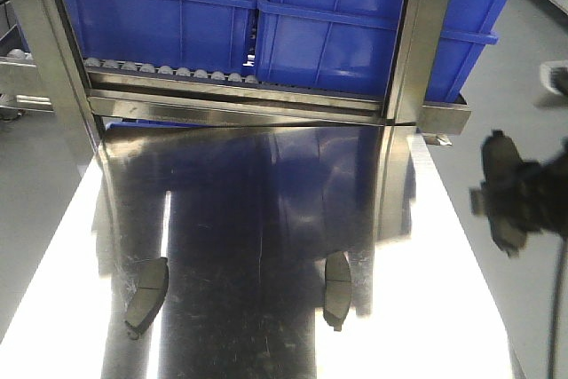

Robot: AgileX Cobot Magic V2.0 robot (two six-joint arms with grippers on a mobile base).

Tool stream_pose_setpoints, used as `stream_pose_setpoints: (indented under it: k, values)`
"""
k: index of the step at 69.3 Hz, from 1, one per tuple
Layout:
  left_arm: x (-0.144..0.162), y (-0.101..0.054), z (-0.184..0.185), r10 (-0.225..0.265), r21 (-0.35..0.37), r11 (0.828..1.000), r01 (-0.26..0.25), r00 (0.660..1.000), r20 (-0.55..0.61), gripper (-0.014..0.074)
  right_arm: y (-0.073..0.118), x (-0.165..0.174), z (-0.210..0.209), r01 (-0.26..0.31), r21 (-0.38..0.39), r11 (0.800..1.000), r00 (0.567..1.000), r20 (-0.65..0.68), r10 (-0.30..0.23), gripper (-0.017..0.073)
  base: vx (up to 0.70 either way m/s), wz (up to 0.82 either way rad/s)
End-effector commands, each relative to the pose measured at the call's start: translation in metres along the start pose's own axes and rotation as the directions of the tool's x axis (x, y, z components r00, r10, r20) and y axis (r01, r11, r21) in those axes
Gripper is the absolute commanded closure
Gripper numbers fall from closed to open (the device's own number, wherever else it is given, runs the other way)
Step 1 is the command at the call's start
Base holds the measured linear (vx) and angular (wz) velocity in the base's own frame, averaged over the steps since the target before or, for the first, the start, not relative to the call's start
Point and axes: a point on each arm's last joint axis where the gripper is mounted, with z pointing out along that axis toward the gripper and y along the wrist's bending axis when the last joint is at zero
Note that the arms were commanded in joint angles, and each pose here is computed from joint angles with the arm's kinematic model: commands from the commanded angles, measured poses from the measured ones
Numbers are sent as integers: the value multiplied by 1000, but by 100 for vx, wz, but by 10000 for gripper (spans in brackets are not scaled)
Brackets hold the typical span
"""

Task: Move and align brake pads A on conveyor
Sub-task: 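Lower the right gripper onto the farthest brake pad and grasp it, then lift the held brake pad with the right gripper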

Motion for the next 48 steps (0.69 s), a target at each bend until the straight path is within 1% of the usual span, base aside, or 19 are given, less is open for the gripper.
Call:
stream_pose_setpoints:
  k: [1,12,20,28,31,41,48]
  values:
    - [-17,0,-5,-16,0,1000,16,993,120,600,-2,4,-30,6,-28,1000,977,212,0,571,0,0]
    - [-17,0,-5,-16,0,1000,16,993,120,600,-8,40,-60,8,-42,999,945,328,7,571,0,0]
    - [-17,0,-5,-16,0,1000,16,993,120,600,-11,62,-71,10,-49,999,923,384,10,571,0,0]
    - [-17,0,-5,-16,0,1000,16,993,120,600,-13,81,-77,33,-45,998,901,433,-10,571,0,0]
    - [-17,0,-5,-16,0,1000,16,993,120,600,-14,88,-80,45,-42,998,887,462,-21,571,0,0]
    - [-17,0,-5,-16,0,1000,16,993,120,600,-16,100,-86,55,-42,998,848,529,-24,569,0,0]
    - [-17,0,-5,-16,0,1000,16,993,120,600,-17,102,-87,75,-16,997,835,548,-54,569,0,0]
